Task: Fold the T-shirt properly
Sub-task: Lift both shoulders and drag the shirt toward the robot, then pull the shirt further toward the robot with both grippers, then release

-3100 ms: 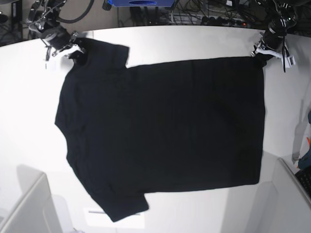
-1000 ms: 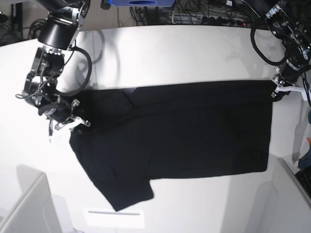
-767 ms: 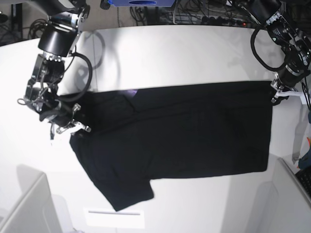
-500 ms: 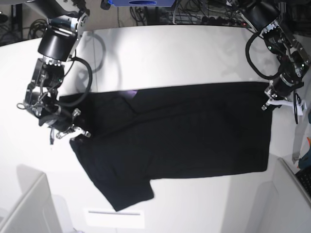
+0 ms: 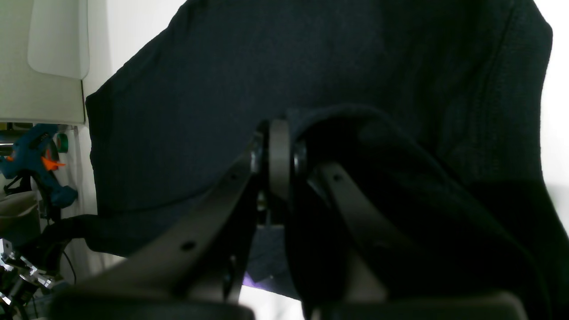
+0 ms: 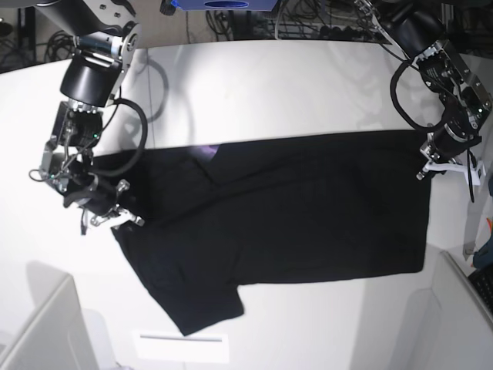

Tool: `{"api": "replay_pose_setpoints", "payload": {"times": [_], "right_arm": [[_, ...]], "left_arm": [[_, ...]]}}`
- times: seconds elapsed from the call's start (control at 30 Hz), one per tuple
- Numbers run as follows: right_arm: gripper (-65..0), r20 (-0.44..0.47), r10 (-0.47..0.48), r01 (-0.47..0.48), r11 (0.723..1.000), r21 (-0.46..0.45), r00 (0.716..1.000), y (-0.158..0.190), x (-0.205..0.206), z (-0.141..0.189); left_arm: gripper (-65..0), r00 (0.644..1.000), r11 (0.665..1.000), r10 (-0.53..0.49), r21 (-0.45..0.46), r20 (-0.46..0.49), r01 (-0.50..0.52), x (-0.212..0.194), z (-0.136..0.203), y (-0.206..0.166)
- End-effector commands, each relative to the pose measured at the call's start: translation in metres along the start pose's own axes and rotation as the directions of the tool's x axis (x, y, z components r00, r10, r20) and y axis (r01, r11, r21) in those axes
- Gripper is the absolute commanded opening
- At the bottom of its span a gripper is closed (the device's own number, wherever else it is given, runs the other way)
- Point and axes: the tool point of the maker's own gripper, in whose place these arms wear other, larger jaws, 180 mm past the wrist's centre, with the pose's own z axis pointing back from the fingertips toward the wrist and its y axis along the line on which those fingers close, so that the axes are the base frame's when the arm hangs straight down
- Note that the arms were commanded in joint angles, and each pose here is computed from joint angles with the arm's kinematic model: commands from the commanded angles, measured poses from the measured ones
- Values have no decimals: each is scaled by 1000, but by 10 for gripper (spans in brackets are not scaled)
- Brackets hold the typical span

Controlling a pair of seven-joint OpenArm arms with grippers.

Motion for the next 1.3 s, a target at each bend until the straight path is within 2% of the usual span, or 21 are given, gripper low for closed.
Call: {"api": "replay_pose_setpoints", "payload": {"times": [0.0, 0.27, 0.57, 0.73, 1.07, 1.1, 1.2, 1.23, 1.27], "right_arm": [[-650, 59, 18, -20, 999, 25, 998, 9, 23, 4], [-650, 27, -8, 7, 1000, 19, 1000, 2, 13, -2], [-650, 40, -2, 1, 1000, 29, 999, 8, 21, -2], [-650, 22, -21, 21, 999, 31, 1000, 6, 20, -8], [-650, 12, -20, 20, 999, 32, 1000, 7, 18, -8], [-632, 5, -21, 21, 999, 33, 1000, 7, 16, -8], [-444, 2, -25, 25, 999, 33, 1000, 6, 15, -7], [-411, 10, -24, 24, 999, 32, 1000, 5, 17, -5], [-402, 16, -20, 20, 999, 29, 1000, 5, 15, -3]], "left_arm": [[-650, 998, 999, -19, -29, 58, 21, 20, 4, -10], [-650, 997, 999, -18, -42, 73, 21, 27, 3, -16], [-650, 997, 999, -18, -42, 75, 21, 28, 3, -16], [-650, 991, 999, -17, -38, 130, 22, 36, 4, -15], [-650, 991, 999, -17, -38, 130, 22, 36, 4, -15], [-650, 991, 999, -15, -36, 131, 20, 36, 4, -14], [-650, 991, 999, -13, -34, 130, 17, 35, 5, -13], [-650, 991, 999, -15, -33, 132, 20, 36, 5, -13], [-599, 991, 999, -17, -34, 135, 22, 37, 6, -13]]}}
